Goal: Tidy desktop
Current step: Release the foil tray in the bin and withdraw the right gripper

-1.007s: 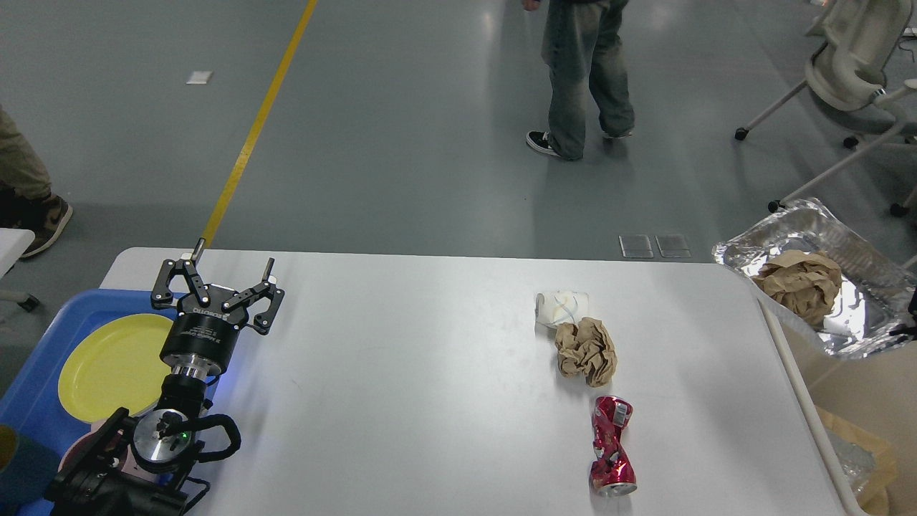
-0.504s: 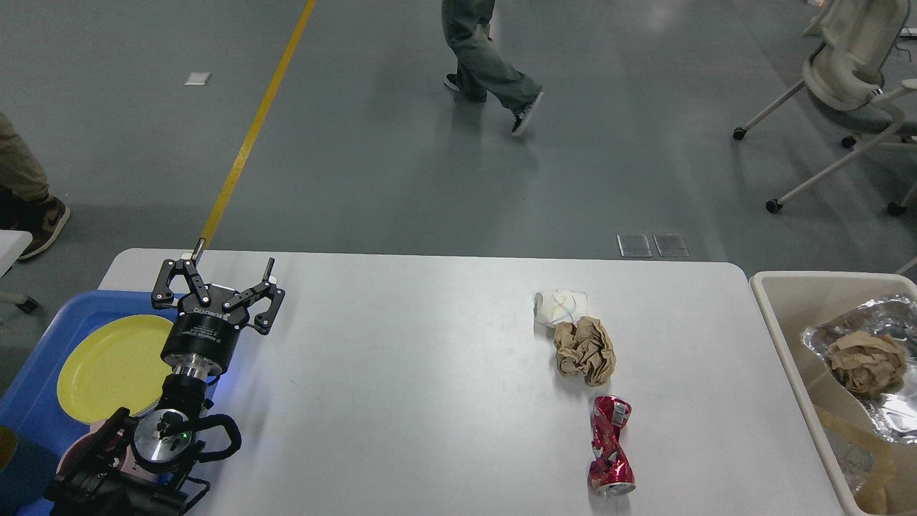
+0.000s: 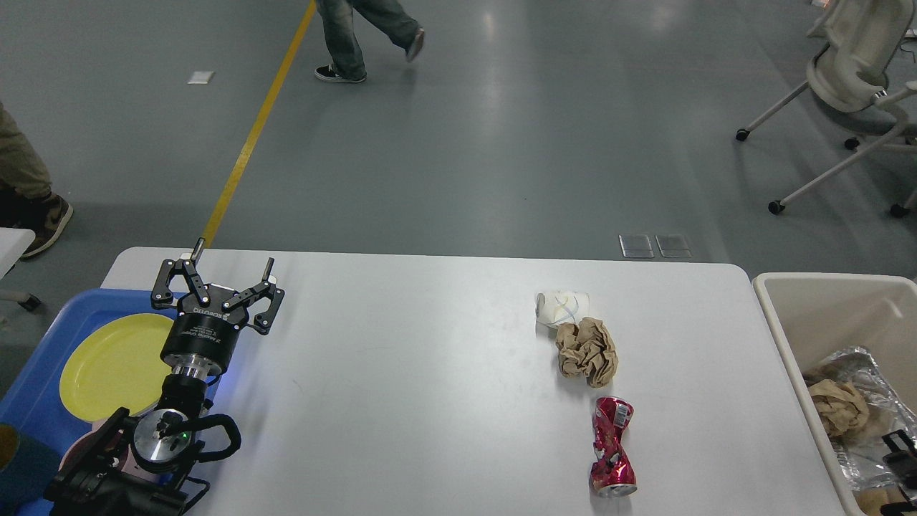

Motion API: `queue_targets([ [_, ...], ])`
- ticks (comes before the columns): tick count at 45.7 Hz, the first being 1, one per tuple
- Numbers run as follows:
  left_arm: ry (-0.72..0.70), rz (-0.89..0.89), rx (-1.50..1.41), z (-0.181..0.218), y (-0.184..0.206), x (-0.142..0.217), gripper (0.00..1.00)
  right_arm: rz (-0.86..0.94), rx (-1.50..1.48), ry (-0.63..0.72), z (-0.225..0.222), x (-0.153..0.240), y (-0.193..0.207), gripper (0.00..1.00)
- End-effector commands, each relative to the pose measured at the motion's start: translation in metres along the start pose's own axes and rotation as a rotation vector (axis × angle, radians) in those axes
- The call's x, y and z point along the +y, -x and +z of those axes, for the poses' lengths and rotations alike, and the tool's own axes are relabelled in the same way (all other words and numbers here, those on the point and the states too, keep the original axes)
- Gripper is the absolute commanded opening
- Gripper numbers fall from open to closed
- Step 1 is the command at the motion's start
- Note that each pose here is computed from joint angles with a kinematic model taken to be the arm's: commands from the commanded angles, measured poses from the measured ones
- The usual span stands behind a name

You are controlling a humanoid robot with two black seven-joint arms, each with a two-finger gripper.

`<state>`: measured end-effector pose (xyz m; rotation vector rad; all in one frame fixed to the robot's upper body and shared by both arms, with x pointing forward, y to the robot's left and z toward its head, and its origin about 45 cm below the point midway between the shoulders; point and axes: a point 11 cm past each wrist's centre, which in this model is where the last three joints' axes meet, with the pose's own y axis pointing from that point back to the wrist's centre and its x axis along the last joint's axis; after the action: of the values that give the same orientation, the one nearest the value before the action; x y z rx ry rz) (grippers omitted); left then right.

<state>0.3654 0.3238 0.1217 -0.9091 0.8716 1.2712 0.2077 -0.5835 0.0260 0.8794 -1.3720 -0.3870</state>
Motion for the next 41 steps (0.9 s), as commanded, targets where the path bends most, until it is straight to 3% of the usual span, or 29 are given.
queue_targets([
  [1, 0.0, 0.0, 0.001, 0.0, 0.0, 0.0, 0.96, -0.021, 0.008, -0.007, -0.006, 0.001, 0.015, 0.0],
  [14, 0.0, 0.0, 0.001, 0.0, 0.0, 0.0, 0.96, -0.047, 0.071, -0.005, -0.013, 0.004, 0.038, 0.0],
  [28, 0.0, 0.0, 0.001, 0.0, 0.0, 0.0, 0.96, -0.044, 0.076, 0.003, -0.013, 0.004, 0.037, 0.0],
  [31, 0.0, 0.0, 0.001, 0.0, 0.0, 0.0, 0.96, -0.022, 0.065, -0.003, -0.015, 0.004, 0.03, 0.42],
  [32, 0.0, 0.0, 0.001, 0.0, 0.0, 0.0, 0.96, -0.012, 0.063, -0.005, -0.015, 0.004, 0.029, 0.5],
  [38, 0.0, 0.0, 0.001, 0.0, 0.0, 0.0, 0.96, 0.029, 0.052, -0.008, -0.017, 0.004, 0.024, 0.86],
  [41, 0.0, 0.0, 0.001, 0.0, 0.0, 0.0, 0.96, 0.034, 0.052, -0.008, -0.017, 0.004, 0.022, 0.89],
])
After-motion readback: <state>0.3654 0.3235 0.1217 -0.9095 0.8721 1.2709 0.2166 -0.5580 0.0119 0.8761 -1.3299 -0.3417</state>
